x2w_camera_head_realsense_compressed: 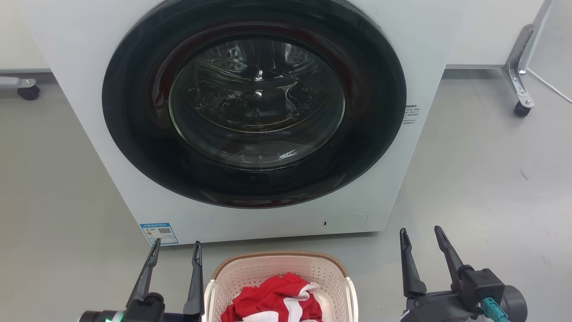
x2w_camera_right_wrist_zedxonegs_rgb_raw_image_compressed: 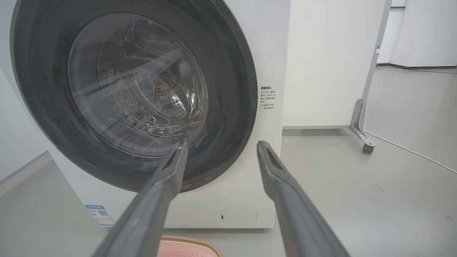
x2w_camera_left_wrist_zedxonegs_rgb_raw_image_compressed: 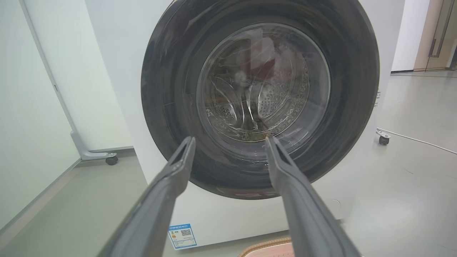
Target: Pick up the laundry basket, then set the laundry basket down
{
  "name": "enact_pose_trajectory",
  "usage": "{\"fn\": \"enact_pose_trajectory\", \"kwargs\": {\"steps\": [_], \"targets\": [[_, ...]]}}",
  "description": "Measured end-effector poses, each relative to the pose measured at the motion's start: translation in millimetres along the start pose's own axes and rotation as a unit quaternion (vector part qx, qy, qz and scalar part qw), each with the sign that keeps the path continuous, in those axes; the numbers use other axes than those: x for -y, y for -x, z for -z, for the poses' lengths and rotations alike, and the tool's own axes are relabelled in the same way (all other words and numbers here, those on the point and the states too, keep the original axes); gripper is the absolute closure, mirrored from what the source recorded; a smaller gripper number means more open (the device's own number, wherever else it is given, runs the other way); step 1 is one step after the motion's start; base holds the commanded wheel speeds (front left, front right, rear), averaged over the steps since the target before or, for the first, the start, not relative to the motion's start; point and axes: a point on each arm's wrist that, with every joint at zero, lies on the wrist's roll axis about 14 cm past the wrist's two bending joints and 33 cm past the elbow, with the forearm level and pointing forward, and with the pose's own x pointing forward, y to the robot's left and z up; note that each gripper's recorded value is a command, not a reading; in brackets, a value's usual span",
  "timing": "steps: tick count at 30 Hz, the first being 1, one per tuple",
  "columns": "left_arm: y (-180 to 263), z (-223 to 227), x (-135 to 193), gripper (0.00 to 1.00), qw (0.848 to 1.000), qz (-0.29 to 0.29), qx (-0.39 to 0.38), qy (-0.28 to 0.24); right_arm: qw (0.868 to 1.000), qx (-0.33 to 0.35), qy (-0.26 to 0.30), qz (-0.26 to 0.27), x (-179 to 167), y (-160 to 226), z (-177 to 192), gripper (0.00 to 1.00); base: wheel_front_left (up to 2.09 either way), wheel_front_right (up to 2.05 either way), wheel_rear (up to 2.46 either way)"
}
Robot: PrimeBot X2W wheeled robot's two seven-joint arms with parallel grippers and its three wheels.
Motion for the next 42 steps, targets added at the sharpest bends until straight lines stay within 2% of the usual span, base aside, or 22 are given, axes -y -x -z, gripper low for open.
{"fn": "enact_pose_trajectory", "kwargs": {"steps": [26, 32, 42], "targets": [[1, 12, -2, 0.00, 1.000, -0.003, -0.020, 0.008, 1.000, 0.004, -0.004, 0.000, 1, -3, -2, 0.00, 0.00, 0.00, 0.00], [-3, 21, -1, 0.00, 0.999, -0.003, -0.033, 0.010, 1.000, -0.008, -0.006, -0.002, 2, -7, 7, 0.00, 0.00, 0.00, 0.00], [-27, 45, 2, 0.00, 0.998, 0.011, -0.061, 0.016, 1.000, -0.028, -0.011, -0.004, 6, -37, 27, 0.00, 0.00, 0.00, 0.00]]}}
